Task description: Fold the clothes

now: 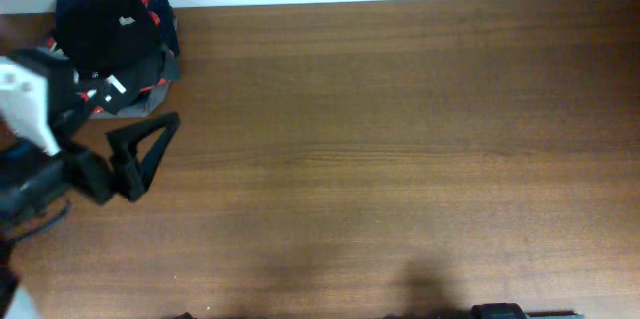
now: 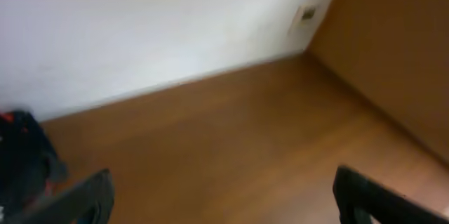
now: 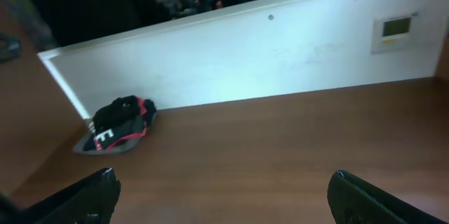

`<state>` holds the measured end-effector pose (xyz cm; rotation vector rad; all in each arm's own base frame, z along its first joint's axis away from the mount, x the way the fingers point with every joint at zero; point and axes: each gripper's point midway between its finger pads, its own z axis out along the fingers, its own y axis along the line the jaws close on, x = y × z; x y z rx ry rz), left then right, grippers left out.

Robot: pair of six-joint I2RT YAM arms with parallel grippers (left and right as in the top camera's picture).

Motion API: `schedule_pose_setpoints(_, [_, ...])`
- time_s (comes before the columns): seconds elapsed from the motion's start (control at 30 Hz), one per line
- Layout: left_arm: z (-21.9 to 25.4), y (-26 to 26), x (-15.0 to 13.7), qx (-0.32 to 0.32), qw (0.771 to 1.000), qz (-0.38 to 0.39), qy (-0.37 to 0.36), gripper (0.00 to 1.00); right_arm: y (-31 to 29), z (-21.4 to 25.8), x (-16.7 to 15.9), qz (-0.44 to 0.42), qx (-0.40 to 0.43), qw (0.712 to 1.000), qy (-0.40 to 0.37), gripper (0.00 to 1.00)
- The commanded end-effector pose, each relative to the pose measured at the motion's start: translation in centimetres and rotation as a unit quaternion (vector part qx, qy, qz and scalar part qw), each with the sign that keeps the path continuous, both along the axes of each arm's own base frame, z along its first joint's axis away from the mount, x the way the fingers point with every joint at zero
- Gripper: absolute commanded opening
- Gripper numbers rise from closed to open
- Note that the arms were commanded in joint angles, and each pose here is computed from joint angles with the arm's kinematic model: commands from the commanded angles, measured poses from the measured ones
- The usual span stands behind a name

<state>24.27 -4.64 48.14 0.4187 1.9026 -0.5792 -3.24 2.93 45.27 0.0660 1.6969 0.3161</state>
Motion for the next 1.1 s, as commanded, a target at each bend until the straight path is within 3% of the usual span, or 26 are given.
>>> schedule_pose_setpoints(0.0, [-5.0,0.5,1.8,-0.055,0.998,0.006,0.03,0.99,-1.0,-0.4,0.7,-0.032,0.004,0.999,0.013,0.99])
schedule_pose_setpoints(0.1, [-8.3,2.5,4.0,-0.072,0.993,0.063,0.065,0.99,-1.1,-0.5,1.2,-0.034,0.003,0.999,0.018,0.99])
schedule_pose_setpoints(0.2, [-9.4,3.1,5.3,-0.075,0.992,0.069,0.078,0.99,-1.6,-0.6,1.8,-0.049,0.001,0.999,0.022,0.99])
schedule_pose_setpoints(0.4, [-7.6,2.6,7.3,-0.057,0.992,0.099,0.06,0.99,-1.8,-0.9,3.3,-0.054,0.0,0.998,0.032,0.99])
schedule_pose_setpoints(0.53, [-4.5,0.1,7.5,-0.007,0.994,0.104,0.02,0.99,-1.8,-0.9,4.2,-0.053,0.0,0.998,0.034,0.99])
schedule_pose_setpoints(0.73, [-2.8,-4.0,5.6,0.055,0.994,0.097,0.008,0.99,-1.8,-0.3,4.6,-0.053,0.001,0.998,0.022,0.99])
schedule_pose_setpoints(0.93, [-6.6,-8.7,2.3,0.076,0.992,0.034,0.093,0.99,-1.8,-0.4,4.6,-0.053,0.001,0.998,0.023,0.99])
schedule_pose_setpoints(1.07, [-6.6,-7.8,1.6,0.111,0.985,0.104,0.081,0.99,-1.8,-0.4,4.6,-0.053,0.0,0.998,0.024,0.99])
